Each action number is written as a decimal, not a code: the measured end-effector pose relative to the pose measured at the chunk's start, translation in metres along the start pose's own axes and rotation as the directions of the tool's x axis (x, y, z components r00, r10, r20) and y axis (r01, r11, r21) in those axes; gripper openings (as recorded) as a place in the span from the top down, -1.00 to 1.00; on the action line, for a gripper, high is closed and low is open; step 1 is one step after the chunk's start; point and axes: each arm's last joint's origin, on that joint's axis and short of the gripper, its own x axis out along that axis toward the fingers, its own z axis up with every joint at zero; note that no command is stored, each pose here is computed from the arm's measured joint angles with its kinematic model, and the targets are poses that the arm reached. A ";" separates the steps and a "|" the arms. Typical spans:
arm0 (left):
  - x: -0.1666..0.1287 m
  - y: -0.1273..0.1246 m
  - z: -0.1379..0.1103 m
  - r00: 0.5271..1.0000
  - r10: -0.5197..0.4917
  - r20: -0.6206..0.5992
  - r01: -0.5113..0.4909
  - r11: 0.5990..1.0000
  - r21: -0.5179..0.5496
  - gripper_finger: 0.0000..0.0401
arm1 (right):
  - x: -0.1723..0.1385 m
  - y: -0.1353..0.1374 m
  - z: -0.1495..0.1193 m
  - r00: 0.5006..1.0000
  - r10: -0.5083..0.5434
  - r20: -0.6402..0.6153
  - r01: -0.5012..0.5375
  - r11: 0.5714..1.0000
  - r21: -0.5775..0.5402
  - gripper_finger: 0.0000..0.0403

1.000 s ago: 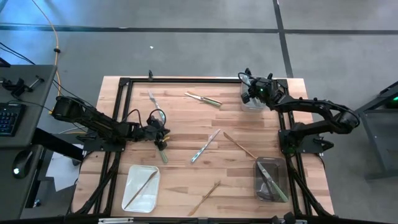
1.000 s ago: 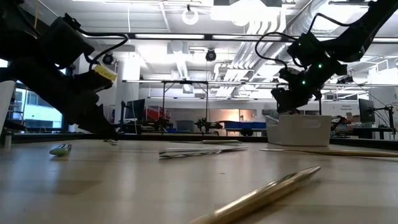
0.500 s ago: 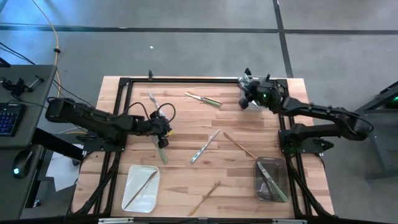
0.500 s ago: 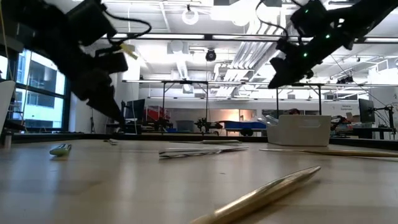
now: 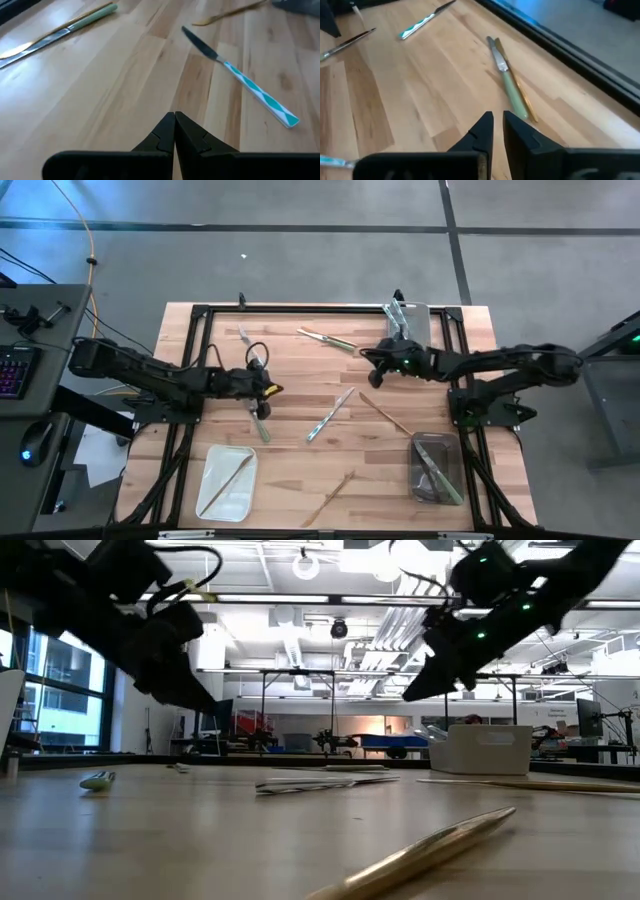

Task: Sort silverware by color (type)
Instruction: Put the green table knife into the black bin

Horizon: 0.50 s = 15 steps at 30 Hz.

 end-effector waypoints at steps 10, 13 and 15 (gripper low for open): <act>-0.006 0.000 -0.033 0.996 -0.069 0.047 0.071 0.997 -0.027 1.00 | 0.030 0.009 0.029 0.956 -0.059 -0.287 0.035 0.995 -0.089 0.53; -0.007 -0.004 -0.035 0.996 -0.076 0.047 0.076 0.997 -0.010 1.00 | 0.017 0.009 0.049 0.915 -0.106 -0.389 0.058 0.990 -0.132 0.40; -0.008 -0.006 -0.037 0.997 -0.065 0.048 0.065 0.998 0.016 1.00 | 0.006 0.012 0.064 0.891 -0.146 -0.430 0.084 0.984 -0.159 0.34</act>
